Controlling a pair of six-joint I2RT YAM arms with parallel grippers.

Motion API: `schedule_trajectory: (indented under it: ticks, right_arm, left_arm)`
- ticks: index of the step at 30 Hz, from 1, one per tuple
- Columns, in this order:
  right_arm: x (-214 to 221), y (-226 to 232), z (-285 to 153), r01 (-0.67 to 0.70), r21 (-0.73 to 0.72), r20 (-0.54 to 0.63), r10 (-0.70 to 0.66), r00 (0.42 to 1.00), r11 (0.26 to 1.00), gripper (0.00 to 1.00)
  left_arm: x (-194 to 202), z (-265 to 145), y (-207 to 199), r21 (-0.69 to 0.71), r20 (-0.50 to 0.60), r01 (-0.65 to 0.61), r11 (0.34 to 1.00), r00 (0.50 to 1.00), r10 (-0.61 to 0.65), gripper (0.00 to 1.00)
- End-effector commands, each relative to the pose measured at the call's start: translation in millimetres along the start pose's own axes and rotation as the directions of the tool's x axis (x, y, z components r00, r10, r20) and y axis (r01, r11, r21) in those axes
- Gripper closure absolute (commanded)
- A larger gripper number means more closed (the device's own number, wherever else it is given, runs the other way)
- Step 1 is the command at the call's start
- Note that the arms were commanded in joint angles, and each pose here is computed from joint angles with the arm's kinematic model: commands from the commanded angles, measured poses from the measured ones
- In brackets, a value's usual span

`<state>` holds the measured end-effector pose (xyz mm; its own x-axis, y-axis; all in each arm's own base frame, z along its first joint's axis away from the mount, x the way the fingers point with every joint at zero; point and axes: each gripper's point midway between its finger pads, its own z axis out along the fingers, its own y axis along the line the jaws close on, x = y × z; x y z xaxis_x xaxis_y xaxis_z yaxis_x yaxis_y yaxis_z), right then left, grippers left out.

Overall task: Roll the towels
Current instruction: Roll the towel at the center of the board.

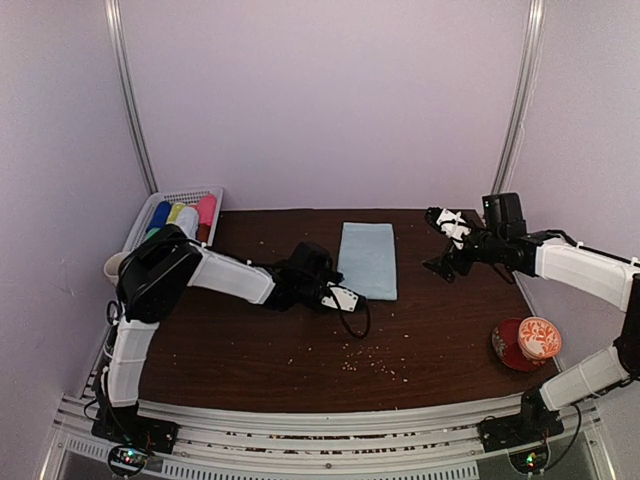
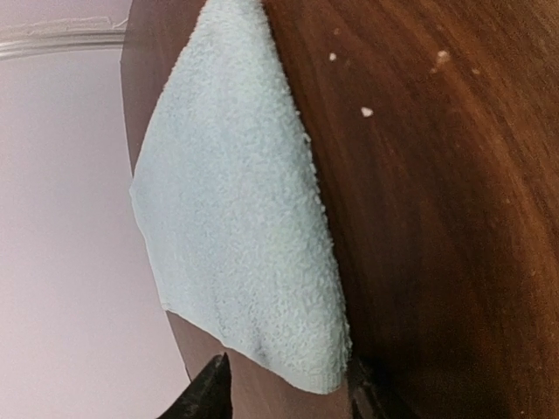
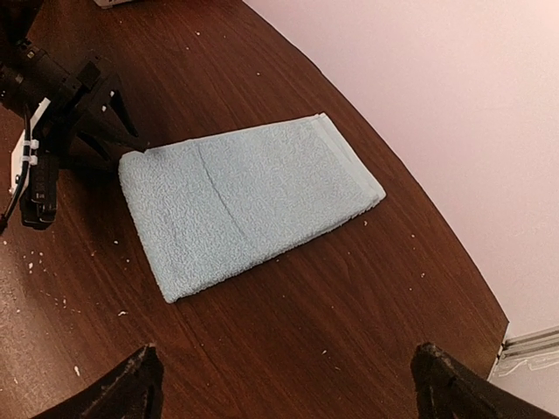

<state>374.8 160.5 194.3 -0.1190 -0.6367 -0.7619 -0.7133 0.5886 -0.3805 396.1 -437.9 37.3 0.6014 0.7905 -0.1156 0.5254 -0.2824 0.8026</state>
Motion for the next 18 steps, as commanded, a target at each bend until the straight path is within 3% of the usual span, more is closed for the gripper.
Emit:
schedule_trajectory:
  ticks: [1,7,11,18]
  right_arm:
    - [-3.6,0.8,-3.7,-0.007,-0.002,0.029,0.007,1.000,1.000,0.00]
    - [-0.3,7.0,-2.4,0.021,-0.022,0.037,-0.020,0.999,1.000,0.00]
    - [13.7,32.9,1.2,0.136,-0.100,0.067,-0.130,0.989,0.986,0.00]
    - [44.7,84.1,8.9,0.387,-0.216,0.144,-0.362,0.921,0.897,0.00]
  left_arm:
    - [6.9,15.5,-51.5,0.135,-0.052,-0.088,0.987,0.994,0.095,0.59]
    - [-0.3,23.9,-67.7,0.181,-0.043,-0.100,0.978,0.993,0.109,1.00]
    - [-8.0,22.6,-67.7,0.216,-0.022,-0.052,0.975,0.998,0.058,1.00]
    - [-30.0,9.8,-64.0,0.326,0.063,0.095,0.941,0.991,-0.122,1.00]
